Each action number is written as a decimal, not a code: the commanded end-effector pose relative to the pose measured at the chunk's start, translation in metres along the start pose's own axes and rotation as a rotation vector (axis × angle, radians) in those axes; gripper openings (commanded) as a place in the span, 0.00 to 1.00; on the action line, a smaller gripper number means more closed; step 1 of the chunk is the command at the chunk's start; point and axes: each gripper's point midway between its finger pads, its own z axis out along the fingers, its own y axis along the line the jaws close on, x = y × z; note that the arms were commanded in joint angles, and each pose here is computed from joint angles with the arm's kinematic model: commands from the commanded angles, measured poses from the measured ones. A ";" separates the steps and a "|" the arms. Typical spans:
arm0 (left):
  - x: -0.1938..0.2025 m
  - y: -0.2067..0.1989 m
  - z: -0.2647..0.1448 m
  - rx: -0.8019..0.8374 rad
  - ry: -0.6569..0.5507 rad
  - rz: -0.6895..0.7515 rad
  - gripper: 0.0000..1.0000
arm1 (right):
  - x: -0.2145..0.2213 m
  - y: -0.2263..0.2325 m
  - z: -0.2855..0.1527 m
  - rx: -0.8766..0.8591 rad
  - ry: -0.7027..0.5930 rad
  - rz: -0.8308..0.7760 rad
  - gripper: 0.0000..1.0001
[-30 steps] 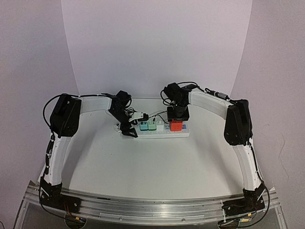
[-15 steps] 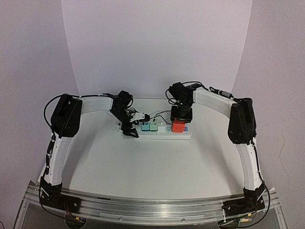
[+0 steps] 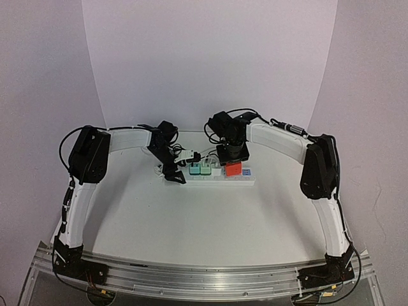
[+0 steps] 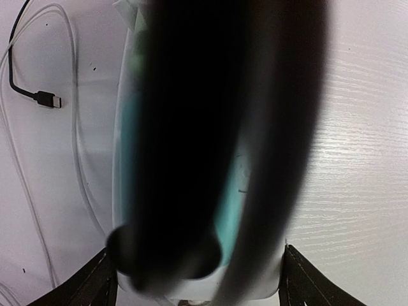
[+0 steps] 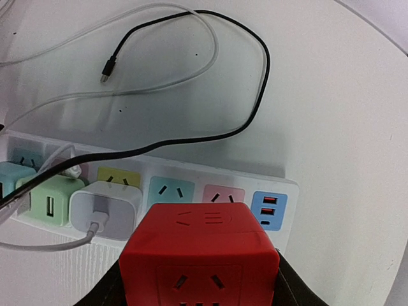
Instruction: Pull the plug off the socket
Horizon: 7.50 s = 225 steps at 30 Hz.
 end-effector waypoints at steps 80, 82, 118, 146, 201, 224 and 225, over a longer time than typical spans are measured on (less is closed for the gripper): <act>0.035 -0.006 0.021 0.035 0.100 -0.118 0.00 | 0.053 -0.303 0.145 -0.165 -0.632 1.979 0.53; 0.034 -0.006 0.021 0.036 0.097 -0.117 0.00 | 0.059 -0.300 0.145 -0.148 -0.594 1.983 0.60; 0.035 -0.004 0.022 0.044 0.089 -0.052 0.00 | -0.033 -0.278 0.007 -0.181 -0.502 1.313 0.74; 0.041 -0.008 0.026 0.079 0.082 -0.011 0.00 | -0.002 0.045 -0.003 -0.849 -0.685 -0.876 0.62; 0.039 -0.013 0.026 0.104 0.065 -0.030 0.00 | 0.002 0.065 0.049 -0.839 -0.609 -0.972 0.01; 0.061 -0.020 0.028 0.121 0.165 -0.001 0.00 | -0.038 0.068 -0.011 -0.879 -0.806 -0.974 0.00; 0.062 -0.020 0.029 0.121 0.170 -0.001 0.00 | -0.040 0.068 -0.012 -0.879 -0.819 -0.965 0.00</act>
